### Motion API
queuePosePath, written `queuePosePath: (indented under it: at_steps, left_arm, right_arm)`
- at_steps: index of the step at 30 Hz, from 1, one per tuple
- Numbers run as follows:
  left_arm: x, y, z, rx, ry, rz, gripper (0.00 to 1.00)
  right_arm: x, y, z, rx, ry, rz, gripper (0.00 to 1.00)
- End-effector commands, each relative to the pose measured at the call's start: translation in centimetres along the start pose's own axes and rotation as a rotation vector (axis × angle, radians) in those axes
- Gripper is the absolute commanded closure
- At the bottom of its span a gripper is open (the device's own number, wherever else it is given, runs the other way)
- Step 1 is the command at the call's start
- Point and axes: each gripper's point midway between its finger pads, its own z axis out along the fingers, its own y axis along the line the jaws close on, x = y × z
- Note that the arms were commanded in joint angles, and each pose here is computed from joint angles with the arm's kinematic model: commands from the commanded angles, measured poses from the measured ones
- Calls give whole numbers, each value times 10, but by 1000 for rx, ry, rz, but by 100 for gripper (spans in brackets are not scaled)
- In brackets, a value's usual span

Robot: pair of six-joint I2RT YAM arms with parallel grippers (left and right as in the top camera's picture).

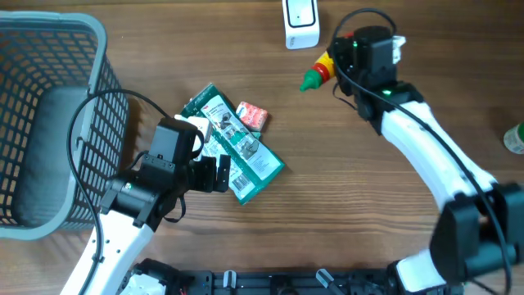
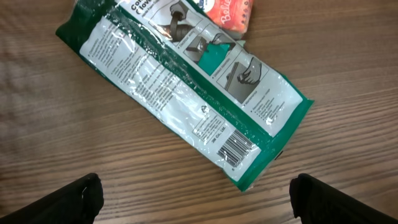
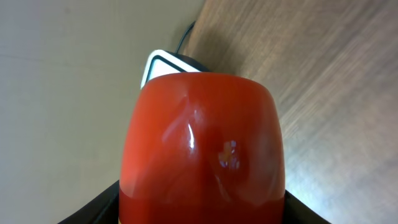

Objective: Scan the item barcode
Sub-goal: 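Lift the Sriracha bottle and carry it up to the scanner, then carry the Sriracha bottle to the right edge and lay it down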

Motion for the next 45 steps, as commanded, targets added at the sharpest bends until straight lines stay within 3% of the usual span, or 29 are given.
queuePosePath:
  at_steps: [1, 10, 25, 37, 45]
  left_arm:
    - [1, -1, 1, 12, 5, 12, 0]
    - [1, -1, 1, 12, 5, 12, 0]
    - [1, -1, 1, 11, 5, 12, 0]
    - [1, -1, 1, 12, 5, 12, 0]
    - [1, -1, 1, 12, 5, 12, 0]
  right_arm:
    - [-16, 15, 27, -8, -81, -23, 59]
    - [-38, 72, 88, -38, -162, -148, 57]
    - [-41, 88, 173, -87, -235, -176, 55]
    - [-44, 88, 172, -80, -228, -149, 55]
    - [-112, 71, 118, 82, -241, -81, 55]
